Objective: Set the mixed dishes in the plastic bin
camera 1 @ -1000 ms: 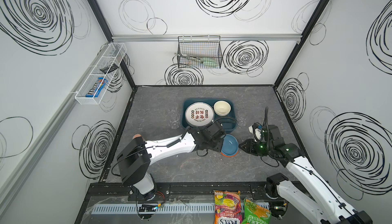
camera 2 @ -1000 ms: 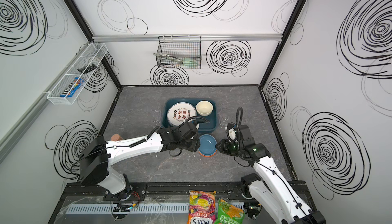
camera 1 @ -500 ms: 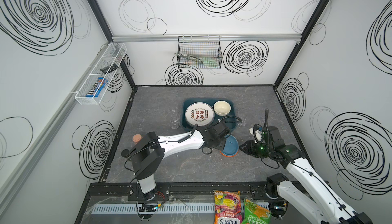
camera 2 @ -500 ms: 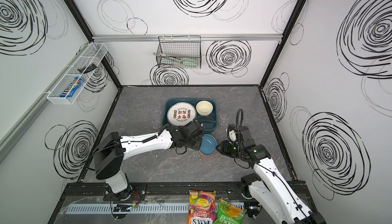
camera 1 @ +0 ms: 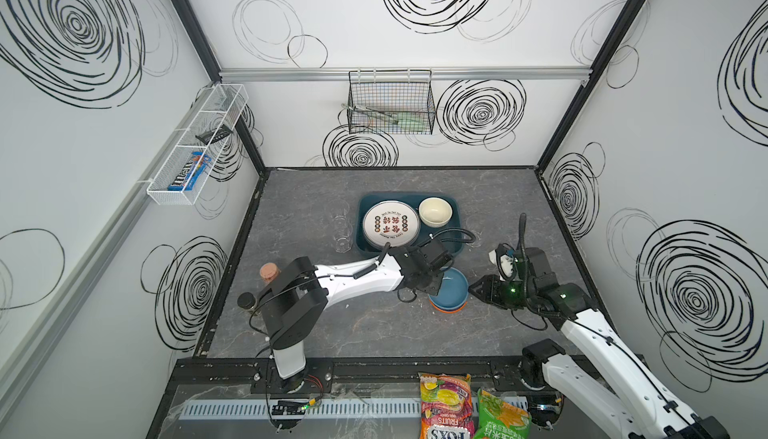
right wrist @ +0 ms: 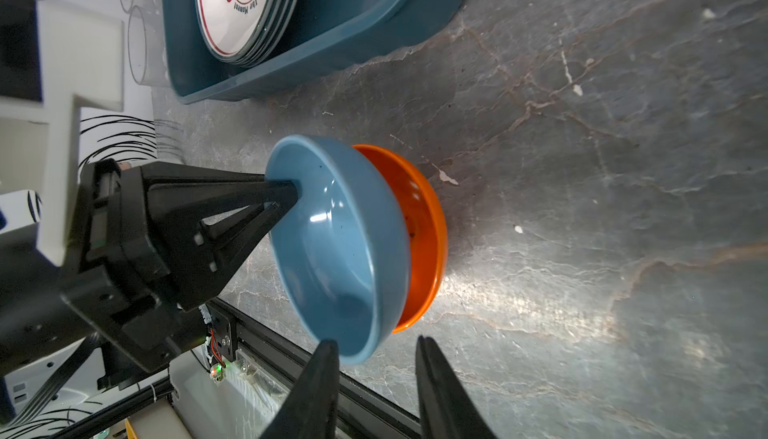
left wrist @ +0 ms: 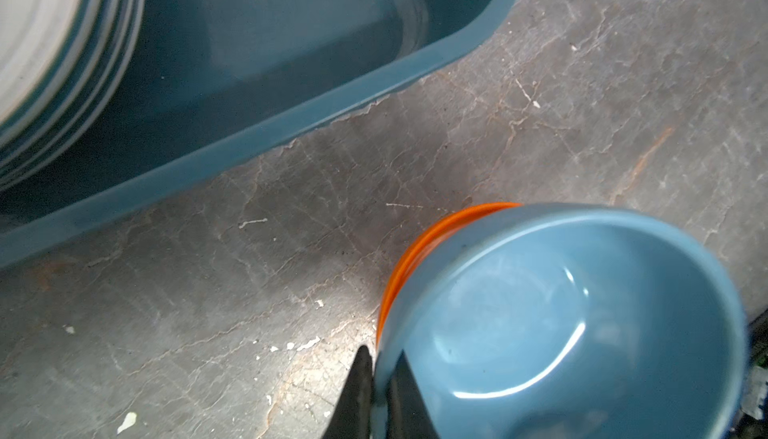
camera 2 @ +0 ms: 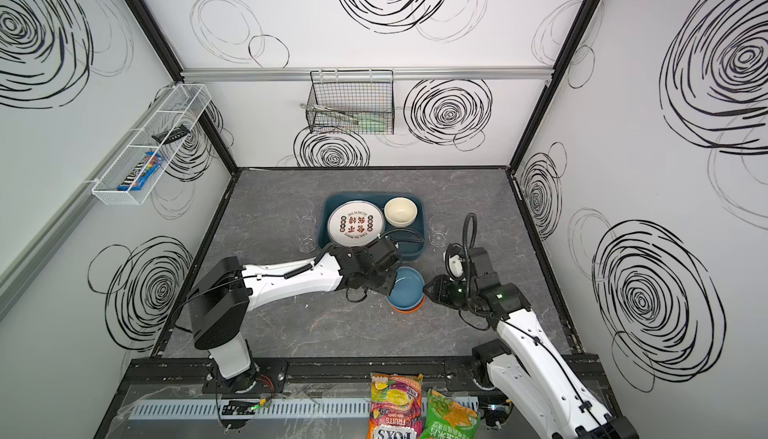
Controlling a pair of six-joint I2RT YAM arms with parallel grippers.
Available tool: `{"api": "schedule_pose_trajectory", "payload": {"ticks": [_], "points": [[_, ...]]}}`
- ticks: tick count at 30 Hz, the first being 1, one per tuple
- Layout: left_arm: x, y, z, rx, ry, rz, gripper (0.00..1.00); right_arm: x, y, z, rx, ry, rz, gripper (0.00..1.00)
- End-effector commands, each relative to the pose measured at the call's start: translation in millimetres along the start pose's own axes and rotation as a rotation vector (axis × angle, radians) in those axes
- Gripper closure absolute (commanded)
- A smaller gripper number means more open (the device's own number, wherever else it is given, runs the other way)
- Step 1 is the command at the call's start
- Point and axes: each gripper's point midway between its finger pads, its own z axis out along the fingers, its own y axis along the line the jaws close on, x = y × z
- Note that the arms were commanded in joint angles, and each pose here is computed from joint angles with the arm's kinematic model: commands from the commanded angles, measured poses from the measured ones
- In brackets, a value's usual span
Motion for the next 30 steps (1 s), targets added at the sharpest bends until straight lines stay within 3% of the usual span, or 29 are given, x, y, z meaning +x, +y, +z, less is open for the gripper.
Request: {"api": "schedule_pose_trajectory", "payload": {"ticks": [1,15,30], "points": [[-13.2,-6.2,-4.9,0.008,-0.032,0.002,0.89,0.5,-3.4,0.3,0.009,-0.005,0.009,0.64],[-32.0,-5.9,-32.7,0.034,-0.082,-0.010,1.00,-9.2,7.9,-9.1,-0.015,-0.045,-0.011,0.60],[-39.2,36.0,-70.4,0.016,-0.155,-0.092,1.00,-39.7,74.2,-22.8,-0.234,-0.092,-0.118,0.54]]}}
